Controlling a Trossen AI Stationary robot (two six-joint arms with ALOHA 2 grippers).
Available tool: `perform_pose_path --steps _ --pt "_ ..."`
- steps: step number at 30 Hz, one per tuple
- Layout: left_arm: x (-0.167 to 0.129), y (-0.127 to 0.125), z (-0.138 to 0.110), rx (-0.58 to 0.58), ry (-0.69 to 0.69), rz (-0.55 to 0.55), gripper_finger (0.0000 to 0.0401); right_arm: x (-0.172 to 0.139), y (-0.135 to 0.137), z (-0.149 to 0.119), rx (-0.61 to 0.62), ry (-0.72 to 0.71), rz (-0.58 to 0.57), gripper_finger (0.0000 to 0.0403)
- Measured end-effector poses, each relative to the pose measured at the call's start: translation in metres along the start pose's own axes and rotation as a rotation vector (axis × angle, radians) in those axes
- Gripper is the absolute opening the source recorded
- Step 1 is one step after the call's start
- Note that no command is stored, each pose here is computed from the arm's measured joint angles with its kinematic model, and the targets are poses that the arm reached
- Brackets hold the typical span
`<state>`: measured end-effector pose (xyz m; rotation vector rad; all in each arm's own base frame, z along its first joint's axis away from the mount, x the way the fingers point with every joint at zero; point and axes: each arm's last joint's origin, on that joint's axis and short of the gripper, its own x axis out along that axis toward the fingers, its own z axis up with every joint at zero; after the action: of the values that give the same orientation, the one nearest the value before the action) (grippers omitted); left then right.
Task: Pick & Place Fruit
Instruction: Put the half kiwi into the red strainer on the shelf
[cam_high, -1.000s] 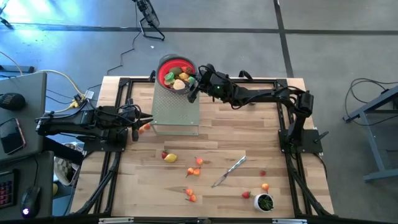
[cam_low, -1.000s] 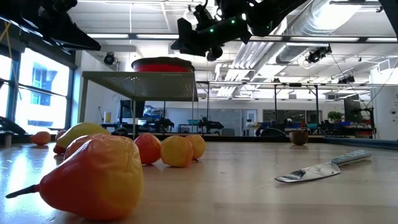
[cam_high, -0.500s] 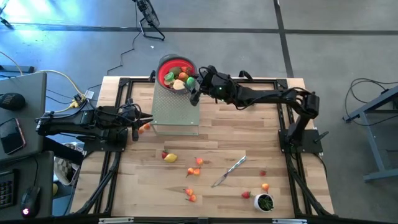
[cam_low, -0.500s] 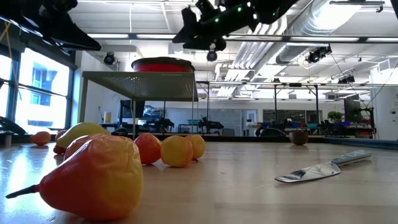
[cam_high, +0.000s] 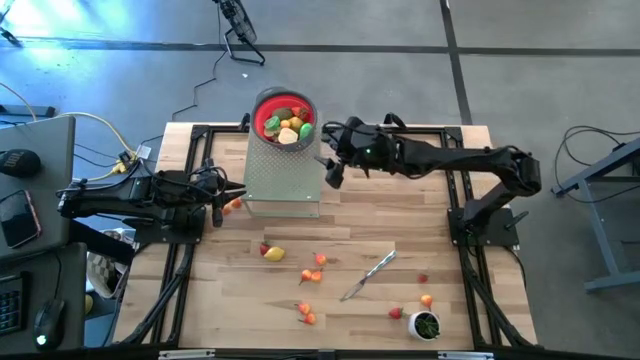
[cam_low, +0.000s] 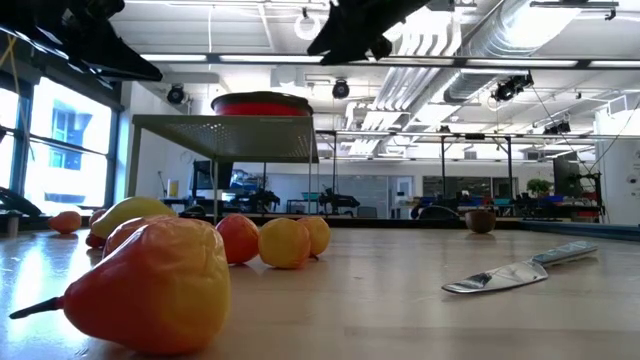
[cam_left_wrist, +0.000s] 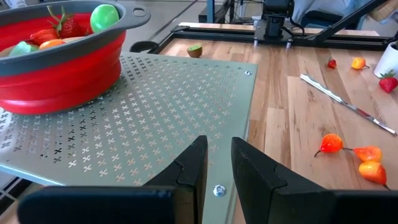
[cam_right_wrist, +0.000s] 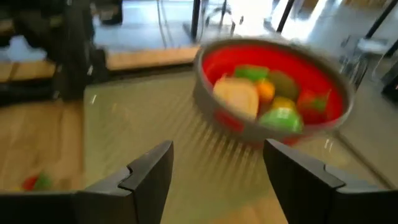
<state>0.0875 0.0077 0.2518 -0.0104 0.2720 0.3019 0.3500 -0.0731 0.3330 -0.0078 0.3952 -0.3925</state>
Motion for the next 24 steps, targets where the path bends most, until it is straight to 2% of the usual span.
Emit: perform_pose_path --steps 8,14,19,24 --pt "0.000 0.000 0.000 0.000 0.000 0.000 0.0067 -0.025 0.008 -0.011 0.135 0.185 0.020 0.0243" --pt "0.000 0.000 0.000 0.002 0.000 -0.001 0.0067 -0.038 0.007 -0.025 0.203 0.356 -0.023 0.0237" --pt "0.000 0.000 0.001 -0.003 -0.011 -0.001 0.0067 -0.041 0.002 -0.036 0.250 0.468 -0.086 0.0196" --pt "0.000 0.000 0.001 -0.004 -0.013 -0.005 0.0067 -0.042 0.000 -0.038 0.279 0.466 -0.176 0.0143"
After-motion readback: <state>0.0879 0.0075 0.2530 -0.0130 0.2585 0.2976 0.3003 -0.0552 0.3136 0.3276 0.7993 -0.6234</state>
